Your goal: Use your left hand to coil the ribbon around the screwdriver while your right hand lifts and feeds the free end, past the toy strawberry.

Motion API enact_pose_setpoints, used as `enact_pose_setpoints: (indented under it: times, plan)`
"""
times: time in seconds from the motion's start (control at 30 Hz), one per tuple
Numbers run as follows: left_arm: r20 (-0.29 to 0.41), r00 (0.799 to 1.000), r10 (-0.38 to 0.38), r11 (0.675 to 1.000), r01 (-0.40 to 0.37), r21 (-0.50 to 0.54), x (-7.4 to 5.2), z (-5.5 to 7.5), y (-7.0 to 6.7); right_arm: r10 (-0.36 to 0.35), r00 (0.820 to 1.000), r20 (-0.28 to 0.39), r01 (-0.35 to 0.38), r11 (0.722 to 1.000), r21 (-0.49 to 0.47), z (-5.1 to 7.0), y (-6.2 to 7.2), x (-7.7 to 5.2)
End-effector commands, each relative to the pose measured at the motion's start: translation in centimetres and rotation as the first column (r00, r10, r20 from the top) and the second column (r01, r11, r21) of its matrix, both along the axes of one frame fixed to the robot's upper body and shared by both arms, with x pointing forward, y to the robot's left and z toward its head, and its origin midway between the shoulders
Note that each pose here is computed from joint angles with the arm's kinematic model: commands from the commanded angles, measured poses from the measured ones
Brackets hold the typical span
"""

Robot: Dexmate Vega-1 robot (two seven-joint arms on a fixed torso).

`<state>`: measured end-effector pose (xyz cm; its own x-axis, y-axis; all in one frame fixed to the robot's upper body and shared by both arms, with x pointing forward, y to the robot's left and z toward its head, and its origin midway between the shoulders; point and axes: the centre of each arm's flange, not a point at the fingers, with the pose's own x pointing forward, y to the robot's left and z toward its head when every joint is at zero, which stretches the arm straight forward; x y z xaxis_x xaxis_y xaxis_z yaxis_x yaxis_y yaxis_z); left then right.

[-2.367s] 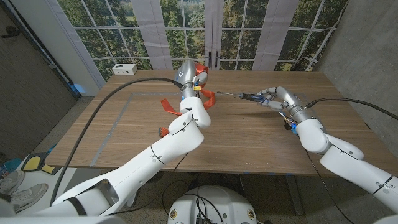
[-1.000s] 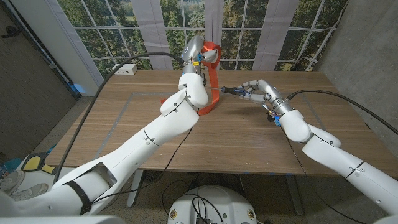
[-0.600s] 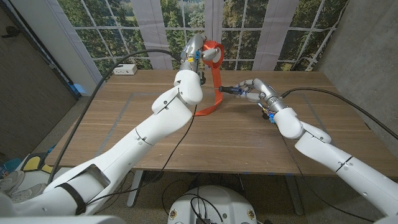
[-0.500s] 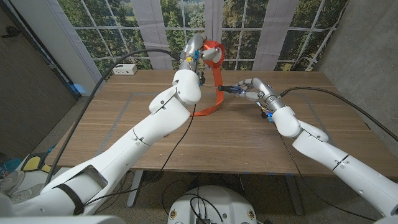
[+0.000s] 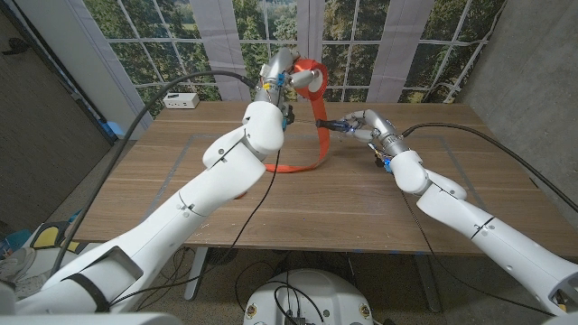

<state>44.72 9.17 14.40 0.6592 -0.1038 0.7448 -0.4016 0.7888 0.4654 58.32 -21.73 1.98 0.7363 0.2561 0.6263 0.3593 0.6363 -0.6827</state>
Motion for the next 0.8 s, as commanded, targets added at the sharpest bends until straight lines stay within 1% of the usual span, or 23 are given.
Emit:
enact_pose_setpoints:
  times: [0.03,0.1,0.17,0.3,0.4,0.47,0.53,0.63,0.67,0.73,0.8]
  plan:
    - [0.030,0.999,0.018,1.000,-0.017,-0.015,-1.5,-0.8,1.0,-0.047,0.999,-0.004,0.047,0.998,0.037,1.2,-0.5,1.6]
    - [0.029,1.000,0.007,1.000,-0.007,-0.012,-1.8,-1.0,1.2,-0.060,0.998,-0.002,0.060,0.997,0.052,1.5,-0.9,1.9]
    - [0.031,0.999,0.005,1.000,-0.005,-0.015,-1.8,-1.2,1.2,-0.070,0.998,0.001,0.070,0.996,0.061,1.7,-1.1,2.0]
    - [0.005,1.000,-0.030,0.999,0.030,-0.012,-1.8,-1.5,1.2,-0.091,0.996,0.017,0.089,0.991,0.095,2.4,-1.7,2.2]
    - [0.008,1.000,-0.026,1.000,0.026,-0.006,-2.0,-1.6,1.1,-0.116,0.993,0.029,0.112,0.988,0.106,2.8,-1.9,2.3]
    - [0.004,1.000,-0.026,1.000,0.026,0.005,-2.0,-1.6,1.0,-0.102,0.994,0.027,0.098,0.988,0.120,3.0,-2.1,2.4]
    - [-0.011,0.999,-0.035,0.999,0.035,0.016,-1.7,-1.6,0.9,-0.105,0.994,0.042,0.099,0.987,0.129,3.0,-2.0,2.3]
    - [-0.048,0.997,-0.056,0.998,0.058,0.040,-1.1,-1.3,0.5,-0.087,0.994,0.063,0.078,0.987,0.141,3.1,-1.8,1.9]
    - [-0.060,0.997,-0.053,0.997,0.056,0.052,-0.9,-1.2,0.3,-0.101,0.992,0.081,0.090,0.986,0.138,3.2,-1.6,1.7]
    - [-0.065,0.997,-0.052,0.996,0.056,0.064,-0.6,-1.1,0.0,-0.113,0.990,0.084,0.097,0.981,0.168,3.2,-1.4,1.5]
    - [-0.078,0.996,-0.052,0.994,0.059,0.090,-0.4,-1.0,-0.4,-0.096,0.992,0.081,0.081,0.981,0.177,3.3,-1.4,1.6]
